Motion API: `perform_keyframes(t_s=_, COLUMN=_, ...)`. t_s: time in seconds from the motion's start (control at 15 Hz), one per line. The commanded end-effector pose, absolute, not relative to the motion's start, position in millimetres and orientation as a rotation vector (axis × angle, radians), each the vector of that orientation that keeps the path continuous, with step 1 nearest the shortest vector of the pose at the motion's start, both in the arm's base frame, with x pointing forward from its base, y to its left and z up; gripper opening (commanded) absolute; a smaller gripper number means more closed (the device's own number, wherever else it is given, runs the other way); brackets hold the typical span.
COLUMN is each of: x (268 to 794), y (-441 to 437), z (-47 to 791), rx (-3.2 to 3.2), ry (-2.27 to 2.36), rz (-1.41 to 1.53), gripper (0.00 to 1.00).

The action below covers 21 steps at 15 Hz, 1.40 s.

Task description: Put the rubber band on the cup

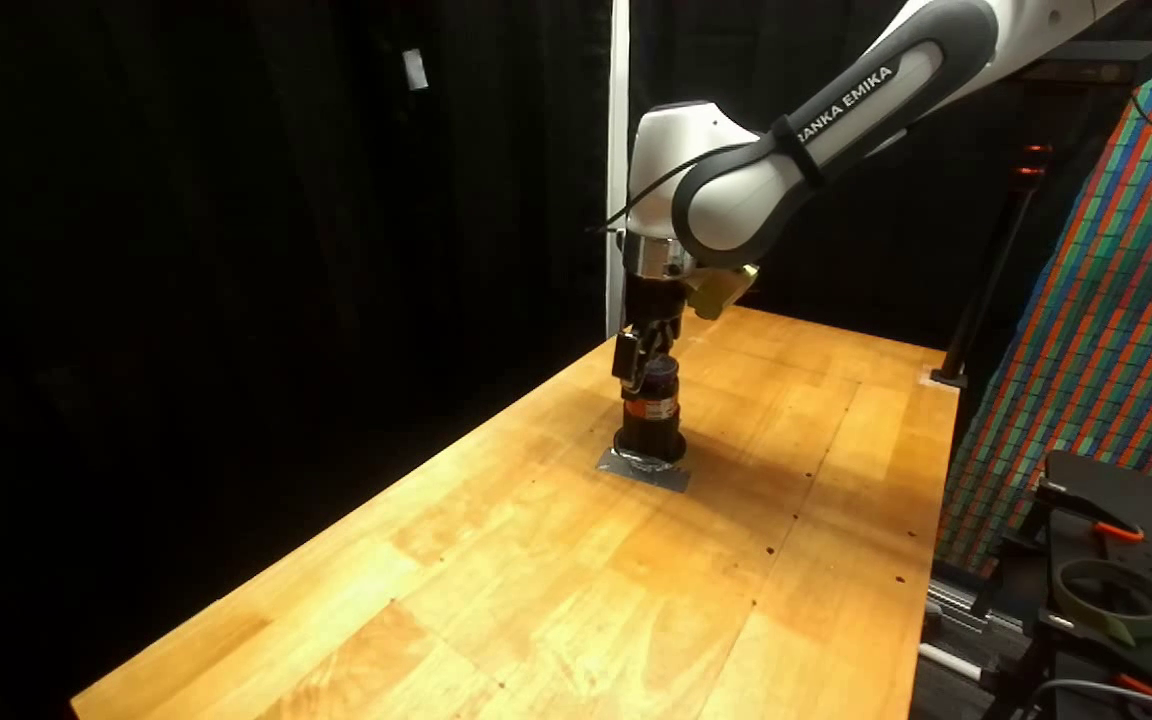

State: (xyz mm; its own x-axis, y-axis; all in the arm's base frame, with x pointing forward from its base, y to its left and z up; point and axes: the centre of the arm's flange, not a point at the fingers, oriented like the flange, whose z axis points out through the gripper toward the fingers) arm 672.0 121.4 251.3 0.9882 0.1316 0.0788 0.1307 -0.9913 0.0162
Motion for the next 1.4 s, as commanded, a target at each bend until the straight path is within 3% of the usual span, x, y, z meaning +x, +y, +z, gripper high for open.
perform_keyframes(t_s=0.0, x=677, y=129, z=246, rx=3.094, ry=0.202, rz=0.221, gripper=1.00)
perform_keyframes(t_s=1.33, x=684, y=121, z=226, rx=2.970, ry=0.173, rz=0.373, gripper=1.00)
